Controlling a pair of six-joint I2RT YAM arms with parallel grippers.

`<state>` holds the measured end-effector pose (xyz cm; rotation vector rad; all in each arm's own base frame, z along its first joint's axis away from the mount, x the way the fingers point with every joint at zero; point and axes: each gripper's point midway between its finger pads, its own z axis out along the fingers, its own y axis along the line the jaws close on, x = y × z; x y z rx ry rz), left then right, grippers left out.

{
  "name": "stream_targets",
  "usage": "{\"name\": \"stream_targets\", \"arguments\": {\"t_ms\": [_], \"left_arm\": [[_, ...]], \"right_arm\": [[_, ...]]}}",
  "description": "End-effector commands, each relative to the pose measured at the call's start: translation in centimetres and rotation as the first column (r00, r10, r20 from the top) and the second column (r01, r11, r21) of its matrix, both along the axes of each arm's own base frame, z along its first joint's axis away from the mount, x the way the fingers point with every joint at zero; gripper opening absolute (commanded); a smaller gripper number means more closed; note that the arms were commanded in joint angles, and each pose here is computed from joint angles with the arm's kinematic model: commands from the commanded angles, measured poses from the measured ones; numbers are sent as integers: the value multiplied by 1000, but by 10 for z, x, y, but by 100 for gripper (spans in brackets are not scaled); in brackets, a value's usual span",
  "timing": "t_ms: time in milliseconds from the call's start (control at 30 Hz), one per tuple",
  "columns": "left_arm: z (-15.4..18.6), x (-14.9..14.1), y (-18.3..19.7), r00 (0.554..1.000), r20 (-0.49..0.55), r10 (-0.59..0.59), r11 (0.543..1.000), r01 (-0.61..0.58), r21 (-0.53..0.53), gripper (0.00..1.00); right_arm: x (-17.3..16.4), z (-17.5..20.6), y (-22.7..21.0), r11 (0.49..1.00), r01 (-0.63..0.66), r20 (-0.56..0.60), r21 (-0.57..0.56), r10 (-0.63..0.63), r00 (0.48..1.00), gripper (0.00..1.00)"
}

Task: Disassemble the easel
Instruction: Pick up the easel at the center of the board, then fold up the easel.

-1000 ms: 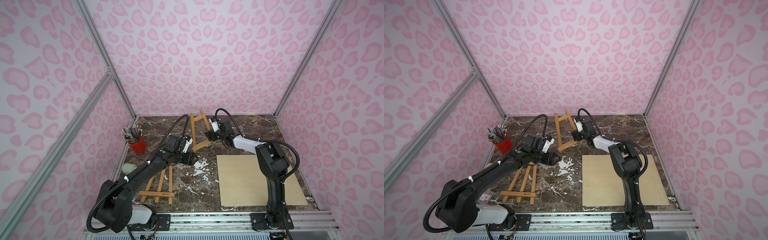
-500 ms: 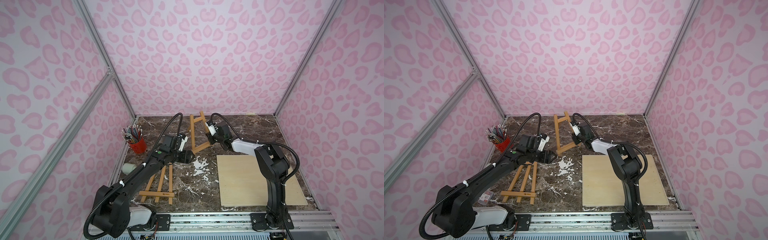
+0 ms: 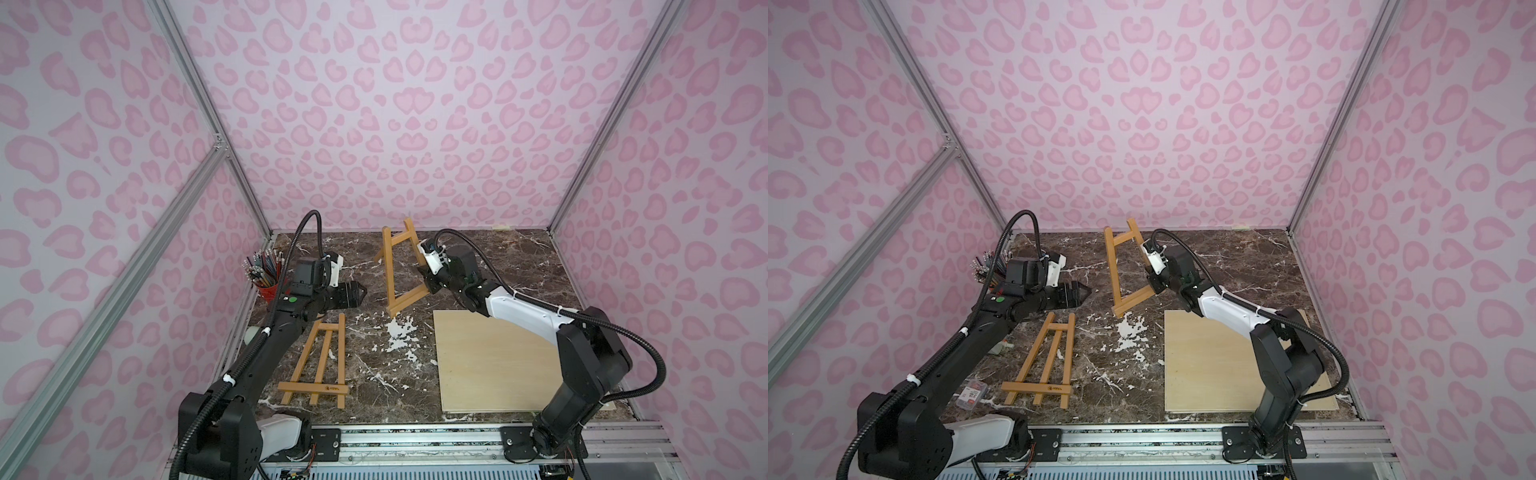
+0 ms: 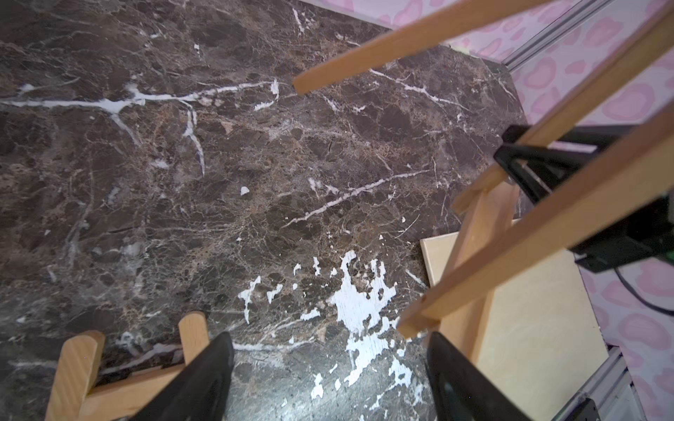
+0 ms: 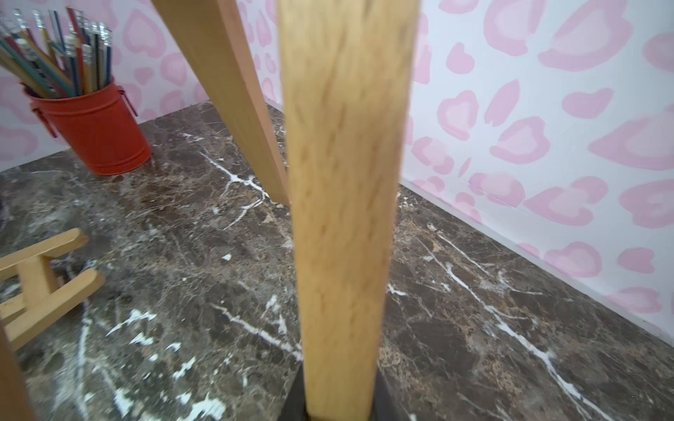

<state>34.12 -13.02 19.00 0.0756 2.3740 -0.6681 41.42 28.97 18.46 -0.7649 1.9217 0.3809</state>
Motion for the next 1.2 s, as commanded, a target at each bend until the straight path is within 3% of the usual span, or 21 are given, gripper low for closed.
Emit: {"name": "stream_targets", "arguments": {"t_ms": [0, 200, 433, 667, 867, 1167], "left_arm": [[15, 9, 2, 1000, 27, -9, 999, 10, -38, 84], [19, 31, 10, 1000, 27, -17, 997, 19, -80, 75], [10, 43, -8, 997, 9, -80, 981, 81, -178, 47], [7, 30, -38, 986, 0, -169, 966, 166, -200, 25], [5, 15, -64, 972, -12, -236, 950, 228, -214, 16], [0, -9, -114, 957, 0, -291, 915, 278, -291, 14]], "right_arm": [[-24, 5, 3, 998, -48, -18, 31, 48, 999, 6], [-71, 15, 7, 987, -141, -34, 72, 144, 989, 3], [-99, 37, 20, 971, -201, -11, 132, 204, 979, 2], [-100, 41, 27, 960, -207, -7, 186, 212, 977, 0], [-94, 44, 27, 960, -165, -3, 225, 170, 985, 0], [-86, 36, 28, 947, -88, -30, 308, 102, 994, 0]]}}
